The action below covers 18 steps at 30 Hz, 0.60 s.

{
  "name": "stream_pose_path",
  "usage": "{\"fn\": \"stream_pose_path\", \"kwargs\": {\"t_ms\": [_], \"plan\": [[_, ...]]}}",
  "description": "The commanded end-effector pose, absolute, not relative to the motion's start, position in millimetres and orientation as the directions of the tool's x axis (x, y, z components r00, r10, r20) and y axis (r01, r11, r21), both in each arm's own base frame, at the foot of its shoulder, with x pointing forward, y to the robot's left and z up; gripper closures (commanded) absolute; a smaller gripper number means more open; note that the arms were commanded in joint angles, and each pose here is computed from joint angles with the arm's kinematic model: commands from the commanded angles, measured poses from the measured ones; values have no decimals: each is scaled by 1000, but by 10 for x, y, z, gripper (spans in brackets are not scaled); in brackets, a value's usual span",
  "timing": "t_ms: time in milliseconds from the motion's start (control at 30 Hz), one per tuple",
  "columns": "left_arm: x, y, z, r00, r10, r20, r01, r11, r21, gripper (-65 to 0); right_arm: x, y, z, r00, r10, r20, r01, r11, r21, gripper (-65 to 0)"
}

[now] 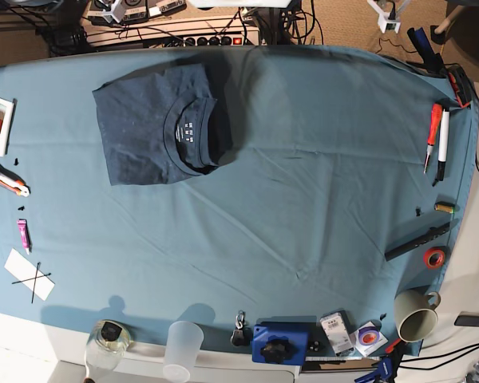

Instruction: Fold the T-shirt properly

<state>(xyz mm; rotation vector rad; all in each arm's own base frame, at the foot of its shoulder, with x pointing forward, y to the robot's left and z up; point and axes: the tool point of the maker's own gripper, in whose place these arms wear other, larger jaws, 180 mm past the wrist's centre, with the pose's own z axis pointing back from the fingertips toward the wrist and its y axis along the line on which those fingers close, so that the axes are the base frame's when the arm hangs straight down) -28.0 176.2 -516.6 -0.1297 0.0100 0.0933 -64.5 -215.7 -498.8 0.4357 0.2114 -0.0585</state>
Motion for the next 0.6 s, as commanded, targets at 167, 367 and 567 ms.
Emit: {"fn": "stream_pose_path", "kwargs": {"t_ms": [167, 367, 567], "plan": [[-304, 1746, -5694, 988, 129, -85, -142, 976, -165, 0, -598, -2138, -5444, 964, 81, -254, 30, 914, 404, 0], [-255, 1796, -6121, 986, 164, -20, -165, 977, -138, 0, -453, -1957, -5888, 946, 266, -185, -177, 904, 390, 0], [-195, 1815, -6353, 976, 167, 142, -151, 981, -119, 0, -121, -1715, -6114, 933, 358, -43, -310, 857, 411, 0]]}}
